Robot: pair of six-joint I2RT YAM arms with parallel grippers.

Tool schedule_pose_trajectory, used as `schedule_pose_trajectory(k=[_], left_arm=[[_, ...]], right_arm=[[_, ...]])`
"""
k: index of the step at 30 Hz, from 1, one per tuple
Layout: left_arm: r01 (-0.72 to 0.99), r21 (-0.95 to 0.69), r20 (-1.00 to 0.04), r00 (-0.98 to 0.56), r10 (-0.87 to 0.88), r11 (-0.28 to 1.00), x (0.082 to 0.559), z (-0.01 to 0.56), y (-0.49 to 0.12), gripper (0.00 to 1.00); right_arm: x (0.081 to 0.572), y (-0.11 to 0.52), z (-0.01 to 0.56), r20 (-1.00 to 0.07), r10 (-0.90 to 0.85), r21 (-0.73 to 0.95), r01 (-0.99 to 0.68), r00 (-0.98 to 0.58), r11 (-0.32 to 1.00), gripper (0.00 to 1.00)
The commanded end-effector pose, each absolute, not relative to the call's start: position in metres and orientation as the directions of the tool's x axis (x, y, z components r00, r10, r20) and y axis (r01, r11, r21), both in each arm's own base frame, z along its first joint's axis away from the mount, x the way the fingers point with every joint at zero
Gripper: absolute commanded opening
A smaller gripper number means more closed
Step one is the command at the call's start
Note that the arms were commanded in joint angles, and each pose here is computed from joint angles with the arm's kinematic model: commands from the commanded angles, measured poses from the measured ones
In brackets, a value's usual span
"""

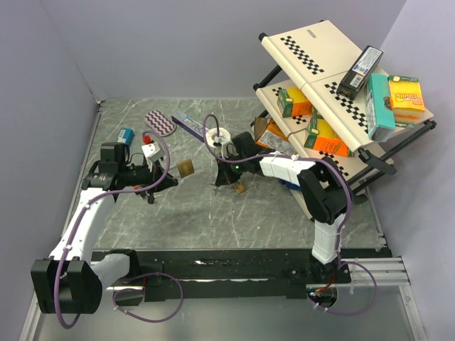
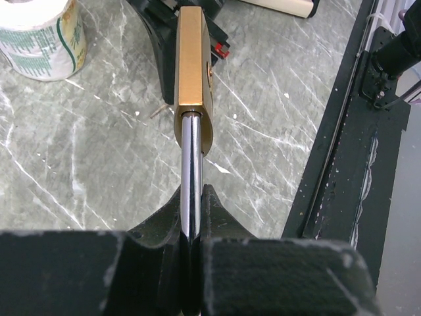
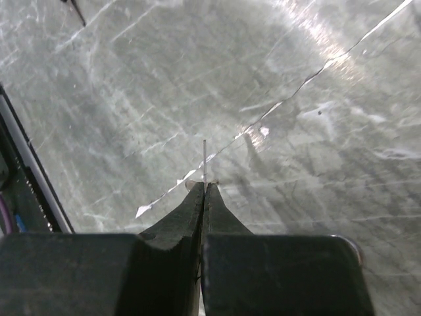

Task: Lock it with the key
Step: Place the key at the center of the board.

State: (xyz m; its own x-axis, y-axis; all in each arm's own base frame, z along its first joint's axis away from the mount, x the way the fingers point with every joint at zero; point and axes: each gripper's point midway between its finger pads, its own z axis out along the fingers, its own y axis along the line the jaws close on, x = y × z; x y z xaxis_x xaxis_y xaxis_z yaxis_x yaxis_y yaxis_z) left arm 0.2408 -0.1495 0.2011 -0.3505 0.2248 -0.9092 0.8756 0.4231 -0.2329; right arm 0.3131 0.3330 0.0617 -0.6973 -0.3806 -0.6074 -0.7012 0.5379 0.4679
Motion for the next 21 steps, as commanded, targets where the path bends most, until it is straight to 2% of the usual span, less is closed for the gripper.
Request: schedule_pose_trajectory(k=[1, 8, 17, 18, 20, 21], left_arm=[[0.918, -0.16, -0.948, -0.246, 0.203, 0.364, 0.241, 0.219, -0.155, 0.01], [0.921, -0.15, -0.943, -0.243, 0.228, 0.359, 0.239, 0.214, -0.153, 0.01], [0.926, -0.138, -0.938, -0.236, 0.252, 0.352, 0.236, 0.206, -0.152, 0.01], [0.926, -0.136, -0.937, -0.235, 0.258, 0.351, 0.235, 0.204, -0.151, 0.01], [0.93, -0.135, -0.933, -0.235, 0.27, 0.343, 0.233, 0.2, -0.151, 0.01], [0.93, -0.14, -0.932, -0.239, 0.271, 0.339, 0.232, 0.198, -0.151, 0.01]], right_arm=[[0.33, 0.336, 0.061, -0.635, -0.354, 0.442, -0.699, -0.687, 0.563, 0.0], [0.331, 0.331, 0.045, -0.605, -0.377, 0.427, -0.685, -0.702, 0.59, 0.0], [0.34, 0.313, 0.045, -0.636, -0.425, 0.352, -0.733, -0.644, 0.582, 0.0], [0.338, 0.314, 0.047, -0.638, -0.431, 0.353, -0.74, -0.638, 0.572, 0.07], [0.333, 0.316, 0.054, -0.652, -0.446, 0.359, -0.768, -0.613, 0.53, 0.28], [0.329, 0.319, 0.064, -0.669, -0.44, 0.369, -0.781, -0.6, 0.504, 0.5]])
